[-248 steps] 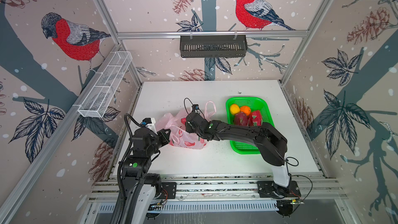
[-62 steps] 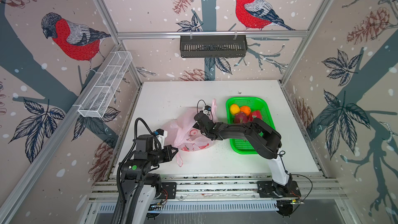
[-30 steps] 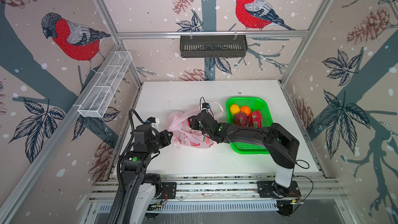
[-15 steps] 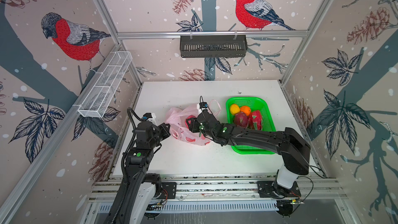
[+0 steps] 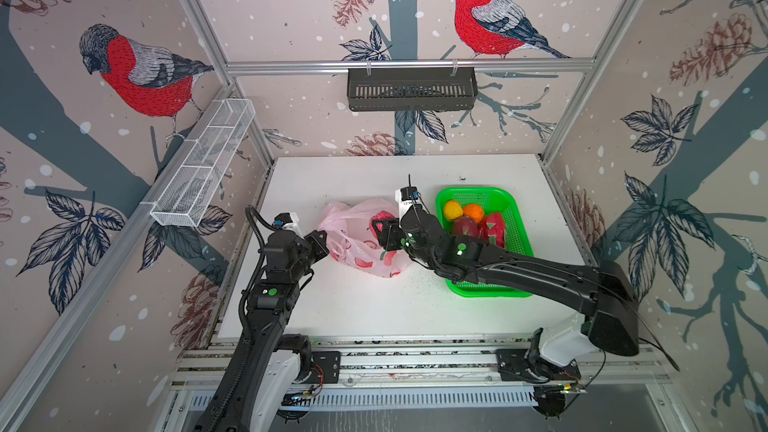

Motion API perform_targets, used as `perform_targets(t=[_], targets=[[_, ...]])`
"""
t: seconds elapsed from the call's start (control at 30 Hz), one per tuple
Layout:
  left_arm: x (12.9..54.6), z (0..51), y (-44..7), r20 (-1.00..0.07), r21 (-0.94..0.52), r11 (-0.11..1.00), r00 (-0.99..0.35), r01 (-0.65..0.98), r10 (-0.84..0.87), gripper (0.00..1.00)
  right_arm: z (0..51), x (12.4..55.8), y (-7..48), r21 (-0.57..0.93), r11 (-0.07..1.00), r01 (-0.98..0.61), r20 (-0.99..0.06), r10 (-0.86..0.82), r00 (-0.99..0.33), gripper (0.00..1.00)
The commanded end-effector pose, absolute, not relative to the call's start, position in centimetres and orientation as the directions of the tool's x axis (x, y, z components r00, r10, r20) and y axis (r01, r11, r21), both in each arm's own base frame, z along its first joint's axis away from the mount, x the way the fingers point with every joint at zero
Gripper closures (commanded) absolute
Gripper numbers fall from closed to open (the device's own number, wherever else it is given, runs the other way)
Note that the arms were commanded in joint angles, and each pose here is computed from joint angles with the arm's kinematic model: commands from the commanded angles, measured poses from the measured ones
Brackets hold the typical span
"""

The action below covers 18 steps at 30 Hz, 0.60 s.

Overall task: Untie the knot of the plastic bag and take out the fruit
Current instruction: 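Lift the red fruit out of the bag's opening with the right gripper, then carry the red fruit over the green basket with the right gripper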

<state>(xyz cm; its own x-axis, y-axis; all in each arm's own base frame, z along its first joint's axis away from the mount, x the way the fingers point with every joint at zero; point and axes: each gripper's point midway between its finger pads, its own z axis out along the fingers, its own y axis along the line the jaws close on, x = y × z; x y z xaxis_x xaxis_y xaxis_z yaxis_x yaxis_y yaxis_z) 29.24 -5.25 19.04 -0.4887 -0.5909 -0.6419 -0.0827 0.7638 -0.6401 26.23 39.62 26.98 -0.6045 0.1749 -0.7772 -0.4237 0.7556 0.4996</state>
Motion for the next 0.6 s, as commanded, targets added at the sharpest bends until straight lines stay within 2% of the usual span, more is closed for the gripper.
perform_targets(t=[0.0, 0.23, 0.47, 0.57], targets=[[30.5, 20.6, -5.2, -0.674, -0.650, 0.759, -0.434, -0.037, -0.598, 1.00, 27.9, 27.0, 36.8, 0.464, 0.801, -0.379, -0.804, 0.200, -0.561, 0.78], [31.3, 20.6, -5.5, -0.680, -0.649, 0.761, -0.436, -0.019, -0.590, 1.00, 29.2, 28.1, 30.5, 0.451, 0.849, -0.275, -0.828, 0.284, -0.483, 0.78], [31.5, 20.4, -5.6, -0.679, -0.649, 0.761, -0.443, -0.012, -0.586, 1.00, 27.2, 29.3, 23.9, 0.408, 0.903, -0.131, -0.830, 0.307, -0.466, 0.78], [31.5, 20.4, -5.6, -0.682, -0.645, 0.764, -0.444, -0.010, -0.581, 0.88, 25.3, 29.5, 21.1, 0.384, 0.921, -0.066, -0.822, 0.308, -0.479, 0.78]])
